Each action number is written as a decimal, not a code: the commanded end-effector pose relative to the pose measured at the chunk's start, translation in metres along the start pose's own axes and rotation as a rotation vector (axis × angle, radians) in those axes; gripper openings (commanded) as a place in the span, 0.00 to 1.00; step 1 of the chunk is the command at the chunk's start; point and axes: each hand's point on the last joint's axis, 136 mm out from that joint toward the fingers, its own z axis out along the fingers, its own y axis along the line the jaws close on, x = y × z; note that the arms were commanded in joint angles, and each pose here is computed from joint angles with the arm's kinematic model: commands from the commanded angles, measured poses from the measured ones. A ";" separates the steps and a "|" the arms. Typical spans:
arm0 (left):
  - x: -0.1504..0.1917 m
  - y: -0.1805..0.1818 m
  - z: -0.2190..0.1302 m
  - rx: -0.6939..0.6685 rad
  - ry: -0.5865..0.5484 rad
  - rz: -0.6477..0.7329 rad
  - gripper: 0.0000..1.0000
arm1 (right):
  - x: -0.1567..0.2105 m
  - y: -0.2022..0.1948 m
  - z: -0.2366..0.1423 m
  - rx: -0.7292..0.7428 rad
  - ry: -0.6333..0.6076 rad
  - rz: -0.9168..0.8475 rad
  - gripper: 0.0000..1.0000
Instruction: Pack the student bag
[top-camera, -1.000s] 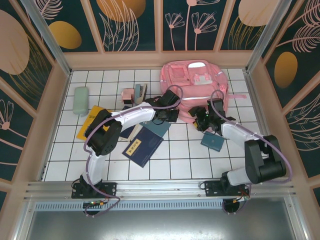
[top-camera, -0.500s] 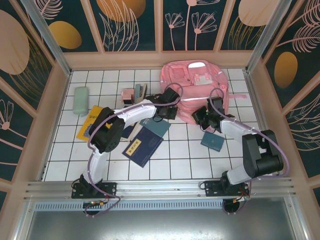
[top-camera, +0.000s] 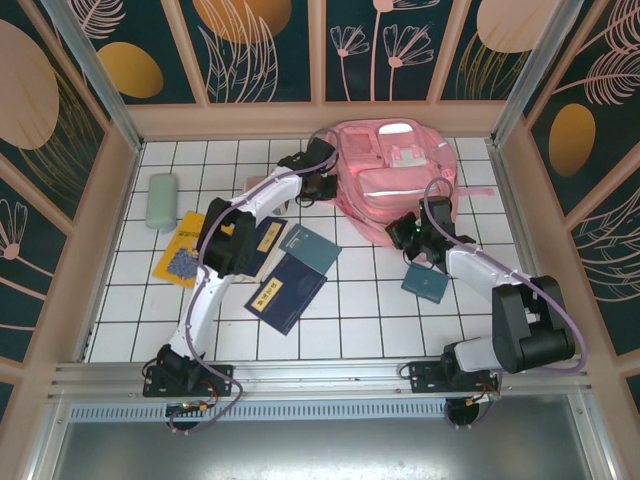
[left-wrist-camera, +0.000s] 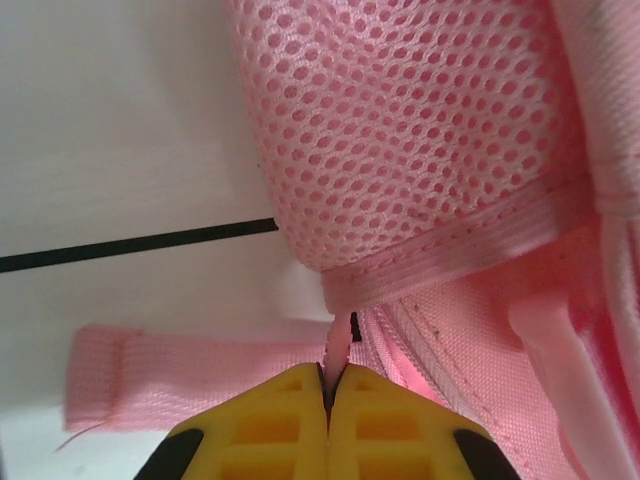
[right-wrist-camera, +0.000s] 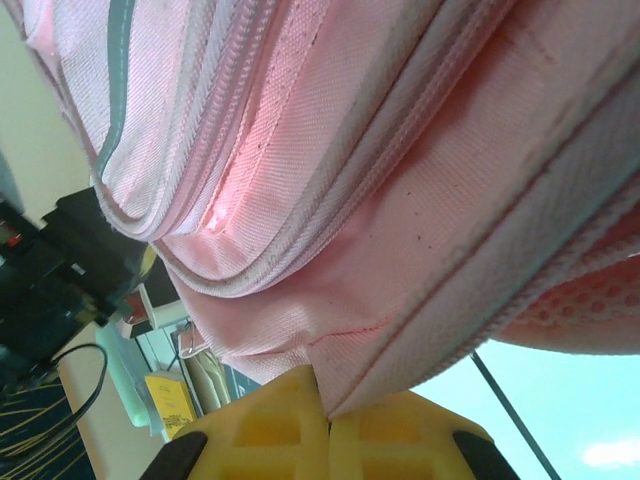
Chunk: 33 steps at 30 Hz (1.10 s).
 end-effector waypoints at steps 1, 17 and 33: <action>-0.040 0.038 0.008 -0.070 -0.094 -0.095 0.00 | 0.019 0.002 -0.003 -0.022 0.064 -0.040 0.00; -0.063 0.021 -0.022 0.016 -0.132 -0.069 0.19 | 0.085 0.081 0.041 -0.104 0.293 -0.339 0.40; 0.017 -0.009 -0.081 0.212 -0.079 -0.200 0.50 | -0.051 0.007 -0.011 0.270 -0.079 -0.548 0.49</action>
